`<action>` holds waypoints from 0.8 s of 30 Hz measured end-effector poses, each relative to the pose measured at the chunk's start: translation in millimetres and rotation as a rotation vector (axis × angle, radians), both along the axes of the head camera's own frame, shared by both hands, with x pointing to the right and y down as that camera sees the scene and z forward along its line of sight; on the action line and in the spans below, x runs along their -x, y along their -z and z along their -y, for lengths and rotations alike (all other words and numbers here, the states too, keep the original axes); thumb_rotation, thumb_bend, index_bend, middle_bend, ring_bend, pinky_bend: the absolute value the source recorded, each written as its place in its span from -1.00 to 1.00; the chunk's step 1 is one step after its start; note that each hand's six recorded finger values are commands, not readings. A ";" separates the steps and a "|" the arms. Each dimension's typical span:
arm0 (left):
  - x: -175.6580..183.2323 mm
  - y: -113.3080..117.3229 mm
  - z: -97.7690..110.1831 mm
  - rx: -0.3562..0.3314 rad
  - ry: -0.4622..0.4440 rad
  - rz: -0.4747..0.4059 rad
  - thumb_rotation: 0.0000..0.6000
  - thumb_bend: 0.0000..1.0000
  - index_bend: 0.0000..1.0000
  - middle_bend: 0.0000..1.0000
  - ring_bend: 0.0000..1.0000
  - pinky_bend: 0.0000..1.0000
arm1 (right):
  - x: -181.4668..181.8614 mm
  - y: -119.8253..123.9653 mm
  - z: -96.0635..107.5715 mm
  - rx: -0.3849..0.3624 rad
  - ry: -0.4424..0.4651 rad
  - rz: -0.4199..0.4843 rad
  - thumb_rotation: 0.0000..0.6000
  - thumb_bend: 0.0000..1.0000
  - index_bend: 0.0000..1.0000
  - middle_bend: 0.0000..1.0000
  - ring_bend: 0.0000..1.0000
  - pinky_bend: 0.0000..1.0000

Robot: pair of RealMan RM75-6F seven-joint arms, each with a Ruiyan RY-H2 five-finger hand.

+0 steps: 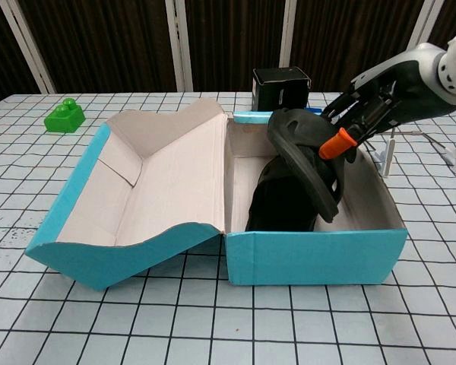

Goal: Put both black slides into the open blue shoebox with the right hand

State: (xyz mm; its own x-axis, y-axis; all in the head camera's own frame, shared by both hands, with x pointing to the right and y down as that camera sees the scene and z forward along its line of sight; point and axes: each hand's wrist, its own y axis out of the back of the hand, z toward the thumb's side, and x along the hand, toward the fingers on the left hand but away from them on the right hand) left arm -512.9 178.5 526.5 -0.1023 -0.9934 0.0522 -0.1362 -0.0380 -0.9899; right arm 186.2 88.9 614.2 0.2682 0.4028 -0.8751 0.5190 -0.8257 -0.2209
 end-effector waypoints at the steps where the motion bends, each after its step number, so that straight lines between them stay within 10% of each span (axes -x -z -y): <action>1: 0.0 -0.1 0.0 0.000 0.000 0.000 1.00 -0.58 -0.86 -1.00 -1.00 -0.86 | -0.4 -1.1 -0.5 0.003 -0.001 -0.005 1.00 0.14 0.04 -0.03 0.03 -0.77; 24: -0.5 -0.3 -0.4 0.004 -0.002 -0.001 1.00 -0.58 -0.86 -1.00 -1.00 -0.86 | -8.2 -12.3 -9.9 0.019 0.066 -0.094 1.00 0.16 0.04 -0.03 0.04 -0.68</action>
